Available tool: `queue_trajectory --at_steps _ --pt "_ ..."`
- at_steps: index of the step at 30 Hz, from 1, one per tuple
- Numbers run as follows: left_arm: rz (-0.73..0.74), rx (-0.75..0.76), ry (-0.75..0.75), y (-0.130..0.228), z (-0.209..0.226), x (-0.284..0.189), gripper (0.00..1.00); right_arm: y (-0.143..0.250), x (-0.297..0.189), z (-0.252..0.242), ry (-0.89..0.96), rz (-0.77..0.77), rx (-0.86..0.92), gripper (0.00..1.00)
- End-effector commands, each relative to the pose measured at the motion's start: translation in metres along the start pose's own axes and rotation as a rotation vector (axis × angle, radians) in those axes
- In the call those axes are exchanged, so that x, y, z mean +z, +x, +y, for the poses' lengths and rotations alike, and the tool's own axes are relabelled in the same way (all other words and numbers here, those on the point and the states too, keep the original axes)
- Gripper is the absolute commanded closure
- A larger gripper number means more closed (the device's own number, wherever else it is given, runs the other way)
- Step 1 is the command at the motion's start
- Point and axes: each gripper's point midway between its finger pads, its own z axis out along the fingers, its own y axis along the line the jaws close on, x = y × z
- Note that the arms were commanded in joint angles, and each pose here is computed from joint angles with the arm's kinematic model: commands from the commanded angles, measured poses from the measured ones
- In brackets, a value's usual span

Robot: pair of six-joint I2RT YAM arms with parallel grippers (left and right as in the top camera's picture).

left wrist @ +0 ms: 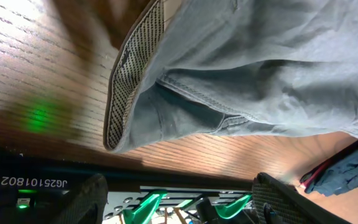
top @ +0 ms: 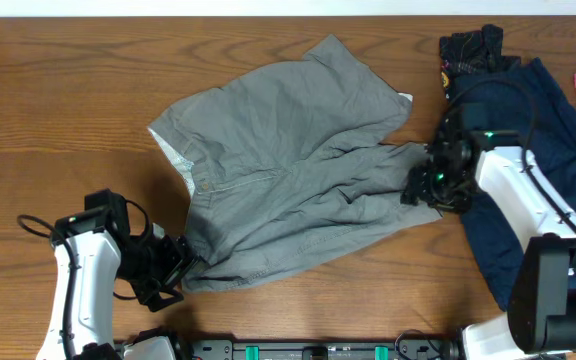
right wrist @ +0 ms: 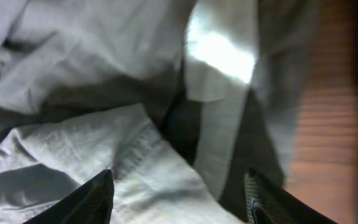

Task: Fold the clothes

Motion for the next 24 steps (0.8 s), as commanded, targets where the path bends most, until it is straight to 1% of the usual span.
queue_trajectory --at_steps 1,2,4,6,7,8,9,11,16,17,18,19,20,21,22,24 --pt "0.005 -0.024 -0.012 0.002 0.006 0.006 0.24 0.009 0.009 0.004 0.016 0.023 0.043 0.38" --pt "0.008 -0.033 -0.014 0.003 0.007 0.007 0.24 0.011 0.011 0.0 0.04 0.022 0.065 0.41" --pt "0.013 -0.046 -0.015 0.004 0.009 0.011 0.24 0.012 0.014 -0.008 0.08 0.015 0.104 0.54" --pt "0.026 -0.053 -0.02 0.007 0.013 0.016 0.24 0.013 0.016 -0.014 0.109 0.009 0.141 0.71" --pt "0.034 -0.064 -0.02 0.009 0.015 0.019 0.24 0.014 0.017 -0.016 0.123 0.009 0.156 0.82" --pt "0.044 -0.083 -0.023 0.012 0.017 0.022 0.24 0.015 0.017 -0.018 0.129 0.01 0.163 0.89" --pt "0.051 -0.103 -0.025 0.013 0.019 0.026 0.24 0.016 0.018 -0.018 0.132 0.012 0.169 0.94" --pt "0.043 -0.108 -0.022 0.012 0.022 0.032 0.24 0.018 0.019 -0.02 0.137 0.016 0.192 0.99" --pt "-0.028 -0.102 0.007 -0.005 0.024 0.046 0.25 0.024 0.018 -0.025 0.168 0.03 0.27 0.99" --pt "-0.05 -0.091 0.016 -0.011 0.023 0.048 0.31 0.026 0.018 -0.027 0.182 0.033 0.288 0.99" --pt "-0.06 -0.085 0.021 -0.013 0.022 0.049 0.44 0.028 0.017 -0.029 0.191 0.037 0.3 0.99" --pt "-0.072 -0.078 0.026 -0.016 0.021 0.049 0.64 0.03 0.017 -0.03 0.199 0.045 0.317 0.99" --pt "-0.085 -0.071 0.031 -0.019 0.02 0.049 0.74 0.032 0.016 -0.032 0.203 0.052 0.334 0.99" --pt "-0.096 -0.064 0.036 -0.022 0.019 0.048 0.81 0.034 0.015 -0.033 0.206 0.058 0.349 0.99" --pt "-0.11 -0.057 0.041 -0.026 0.017 0.047 0.93 0.035 0.014 -0.034 0.208 0.062 0.36 0.99" --pt "-0.128 -0.036 0.048 -0.031 0.014 0.044 0.94 0.037 0.01 -0.038 0.204 0.063 0.377 0.99"
